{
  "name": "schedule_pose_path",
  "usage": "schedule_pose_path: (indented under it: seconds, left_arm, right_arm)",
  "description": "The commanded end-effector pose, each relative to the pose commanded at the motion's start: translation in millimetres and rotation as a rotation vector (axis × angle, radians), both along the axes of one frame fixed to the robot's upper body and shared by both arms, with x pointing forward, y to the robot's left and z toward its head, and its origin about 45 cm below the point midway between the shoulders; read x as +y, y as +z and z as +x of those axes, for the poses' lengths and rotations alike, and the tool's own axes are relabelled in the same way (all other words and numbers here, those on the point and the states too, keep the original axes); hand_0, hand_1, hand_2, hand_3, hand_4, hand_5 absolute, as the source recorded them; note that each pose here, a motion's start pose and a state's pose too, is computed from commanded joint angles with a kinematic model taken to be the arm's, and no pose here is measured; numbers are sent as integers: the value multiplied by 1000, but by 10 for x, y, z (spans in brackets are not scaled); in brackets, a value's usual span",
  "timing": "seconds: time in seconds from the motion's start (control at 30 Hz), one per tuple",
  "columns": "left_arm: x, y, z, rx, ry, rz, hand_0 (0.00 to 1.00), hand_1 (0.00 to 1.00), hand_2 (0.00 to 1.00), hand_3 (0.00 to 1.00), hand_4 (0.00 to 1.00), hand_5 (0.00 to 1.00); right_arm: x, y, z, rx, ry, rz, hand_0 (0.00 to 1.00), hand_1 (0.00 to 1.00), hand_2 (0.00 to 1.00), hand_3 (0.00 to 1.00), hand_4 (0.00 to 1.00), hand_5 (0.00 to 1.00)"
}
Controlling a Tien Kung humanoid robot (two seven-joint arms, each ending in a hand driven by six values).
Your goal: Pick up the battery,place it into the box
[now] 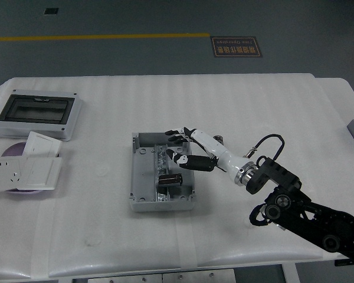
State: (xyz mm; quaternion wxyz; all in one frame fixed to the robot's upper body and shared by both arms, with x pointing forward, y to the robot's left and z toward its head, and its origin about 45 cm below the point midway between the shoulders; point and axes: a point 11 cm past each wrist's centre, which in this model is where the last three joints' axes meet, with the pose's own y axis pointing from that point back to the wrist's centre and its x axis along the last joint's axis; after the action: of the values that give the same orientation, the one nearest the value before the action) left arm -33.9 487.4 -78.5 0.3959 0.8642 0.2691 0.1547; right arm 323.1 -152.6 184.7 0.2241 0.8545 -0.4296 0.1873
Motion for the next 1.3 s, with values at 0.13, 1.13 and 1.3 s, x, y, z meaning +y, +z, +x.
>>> schedule_pose_path:
  seconds: [0.13, 1.13, 1.3]
  left_arm:
    - [-2, -5, 12, -7, -9, -4, 681, 699, 656, 640, 617, 213]
    - [-61, -36, 160, -36, -21, -16, 685, 701, 653, 643, 629, 226]
    - [-62, -36, 157, -35, -22, -17, 685, 701, 650, 643, 630, 226]
  right_arm:
    - [-17, 21, 13, -13, -7, -3, 998, 872, 831, 956, 664, 418]
    - [-860, -102, 488, -150, 87, -1079, 998, 949, 998, 998, 840, 470]
    - [-750, -123, 513, -156, 115, -1081, 998, 955, 998, 998, 841, 452]
